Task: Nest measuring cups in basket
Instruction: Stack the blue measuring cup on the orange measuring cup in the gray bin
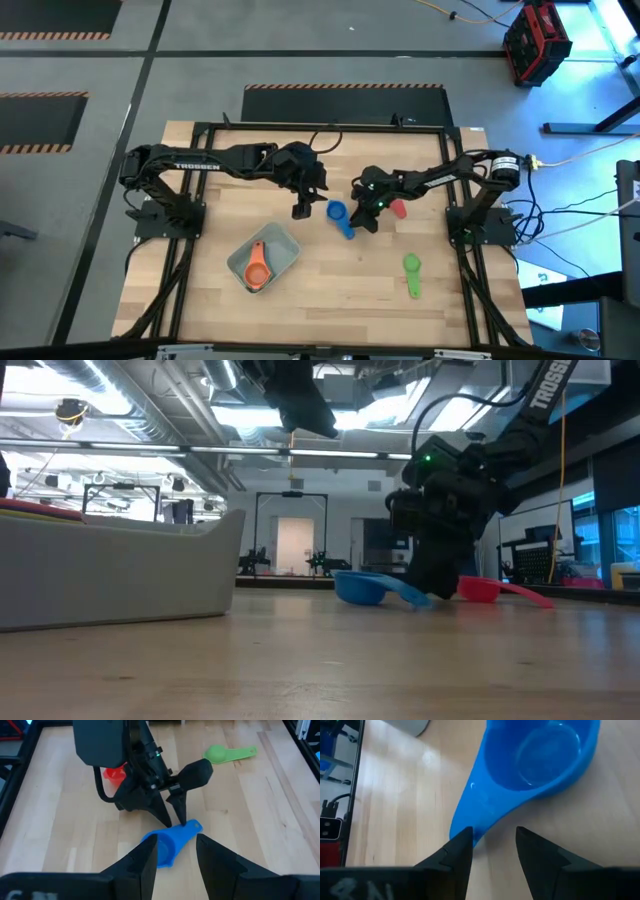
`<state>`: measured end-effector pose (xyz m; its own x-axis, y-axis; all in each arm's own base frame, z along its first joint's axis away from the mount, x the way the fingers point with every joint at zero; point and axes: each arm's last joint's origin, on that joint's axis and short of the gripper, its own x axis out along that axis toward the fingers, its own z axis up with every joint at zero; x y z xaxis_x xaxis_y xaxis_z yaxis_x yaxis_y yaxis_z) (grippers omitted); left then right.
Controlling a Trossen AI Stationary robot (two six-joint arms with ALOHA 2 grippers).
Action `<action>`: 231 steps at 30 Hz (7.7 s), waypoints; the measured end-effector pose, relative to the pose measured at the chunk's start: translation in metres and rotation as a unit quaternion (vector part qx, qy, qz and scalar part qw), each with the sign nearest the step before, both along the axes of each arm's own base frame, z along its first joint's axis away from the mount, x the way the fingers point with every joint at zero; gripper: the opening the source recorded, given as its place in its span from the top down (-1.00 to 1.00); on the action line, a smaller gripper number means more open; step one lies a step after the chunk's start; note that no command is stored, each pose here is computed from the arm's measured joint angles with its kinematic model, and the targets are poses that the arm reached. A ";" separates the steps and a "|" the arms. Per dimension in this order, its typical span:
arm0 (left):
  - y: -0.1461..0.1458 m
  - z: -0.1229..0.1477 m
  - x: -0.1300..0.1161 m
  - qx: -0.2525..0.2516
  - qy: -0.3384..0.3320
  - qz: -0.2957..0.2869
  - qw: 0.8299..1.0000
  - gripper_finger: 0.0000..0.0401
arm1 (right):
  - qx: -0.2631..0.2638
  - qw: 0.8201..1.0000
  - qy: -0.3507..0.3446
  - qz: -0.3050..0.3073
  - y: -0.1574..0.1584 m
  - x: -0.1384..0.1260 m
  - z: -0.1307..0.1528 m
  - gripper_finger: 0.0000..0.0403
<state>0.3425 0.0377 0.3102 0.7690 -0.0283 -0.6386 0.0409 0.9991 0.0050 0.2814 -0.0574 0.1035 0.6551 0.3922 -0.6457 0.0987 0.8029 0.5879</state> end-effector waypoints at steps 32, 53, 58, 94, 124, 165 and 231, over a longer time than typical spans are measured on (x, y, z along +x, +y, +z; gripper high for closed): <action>0.000 0.000 0.000 0.000 0.000 0.000 1.000 0.36 | 0.025 0.998 -0.030 -0.042 -0.003 0.011 -0.005 0.40; 0.000 0.000 0.000 -0.017 0.002 0.016 1.000 0.36 | 0.040 0.996 -0.075 -0.010 -0.003 0.015 0.001 0.97; -0.001 0.002 -0.004 -0.032 0.011 0.022 0.999 0.36 | 0.050 0.996 -0.074 0.000 -0.002 0.015 0.001 0.97; -0.050 0.015 -0.069 -0.090 0.180 0.072 0.977 0.36 | 0.114 0.968 -0.090 0.204 -0.012 0.087 0.145 0.97; -0.079 -0.013 -0.008 0.043 0.071 0.042 0.996 0.36 | 0.298 0.934 0.046 0.192 -0.004 0.100 0.092 0.95; -0.091 -0.030 0.011 0.049 0.058 0.011 0.997 0.87 | 0.368 0.908 0.068 0.189 -0.004 0.103 0.097 0.94; -0.188 -0.021 -0.116 -0.344 0.245 0.610 0.671 0.97 | -0.107 0.951 -0.197 0.211 -0.110 0.031 0.106 0.57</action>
<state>0.2261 -0.1504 0.2893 0.1902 0.0131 -0.9817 -0.9806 0.0505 -0.1893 0.3126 -0.1674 0.2094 0.6757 0.5615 -0.4776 -0.4534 0.8274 0.3314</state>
